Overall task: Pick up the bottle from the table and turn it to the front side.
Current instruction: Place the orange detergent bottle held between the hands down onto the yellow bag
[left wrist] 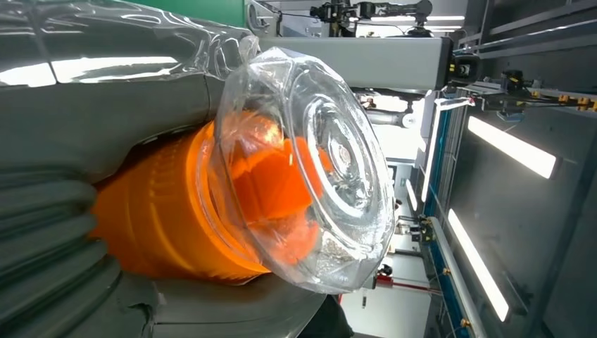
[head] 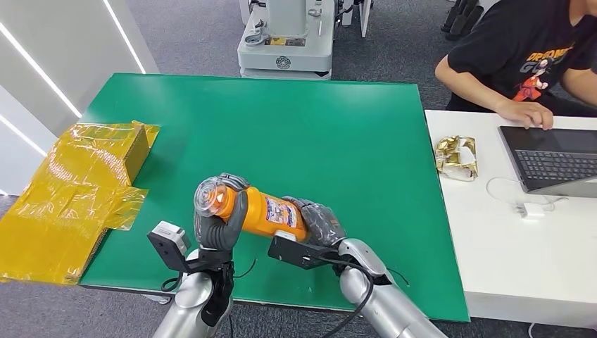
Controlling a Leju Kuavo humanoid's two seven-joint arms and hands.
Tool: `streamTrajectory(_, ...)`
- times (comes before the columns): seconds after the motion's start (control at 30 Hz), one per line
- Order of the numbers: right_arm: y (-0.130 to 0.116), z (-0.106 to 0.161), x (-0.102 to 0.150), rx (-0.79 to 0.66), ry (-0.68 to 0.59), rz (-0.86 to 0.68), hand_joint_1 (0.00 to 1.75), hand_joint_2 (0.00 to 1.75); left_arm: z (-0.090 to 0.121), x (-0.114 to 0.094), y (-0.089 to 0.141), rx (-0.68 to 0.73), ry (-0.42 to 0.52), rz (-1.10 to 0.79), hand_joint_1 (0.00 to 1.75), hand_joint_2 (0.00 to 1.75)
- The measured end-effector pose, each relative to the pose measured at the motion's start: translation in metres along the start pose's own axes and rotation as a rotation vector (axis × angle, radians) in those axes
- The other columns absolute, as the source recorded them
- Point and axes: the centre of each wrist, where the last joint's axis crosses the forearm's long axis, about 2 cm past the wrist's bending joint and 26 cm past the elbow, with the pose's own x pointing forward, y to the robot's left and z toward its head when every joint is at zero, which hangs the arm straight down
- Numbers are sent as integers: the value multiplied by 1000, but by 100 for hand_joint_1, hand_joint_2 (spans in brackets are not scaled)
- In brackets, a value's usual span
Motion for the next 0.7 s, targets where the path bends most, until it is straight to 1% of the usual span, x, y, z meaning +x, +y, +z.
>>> streamTrajectory(0.1, 1, 1, -1, -12, -12, -10, 16, 175, -1, 0, 0, 1, -3, -1, 175, 175)
streamTrajectory(0.13, 1, 1, -1, -17, -19, -18, 0, 175, -1, 0, 0, 1, -4, -2, 175, 175)
streamTrajectory(0.27, 4, 4, -1, -84, -75, -73, 0, 175, -2, 0, 2, 9, -3, -10, 175, 175)
streamTrajectory(0.4, 8, 8, 8, -192, -144, -145, 0, 175, -1, 0, 2, 24, 1, -15, 175, 175)
streamTrajectory(0.5, 9, 12, 13, -254, -172, -203, 0, 175, -1, -1, 3, 31, 2, -15, 175, 175)
streamTrajectory(0.57, 11, 16, 16, -323, -194, -304, 0, 175, 0, -1, 3, 35, 5, -15, 175, 175)
streamTrajectory(0.63, 15, 22, 20, -433, -215, -449, 0, 175, 1, -2, 3, 38, 12, -15, 175, 175)
streamTrajectory(0.7, 20, 31, 25, -540, -230, -560, 0, 175, 3, -3, 4, 39, 19, -16, 175, 175)
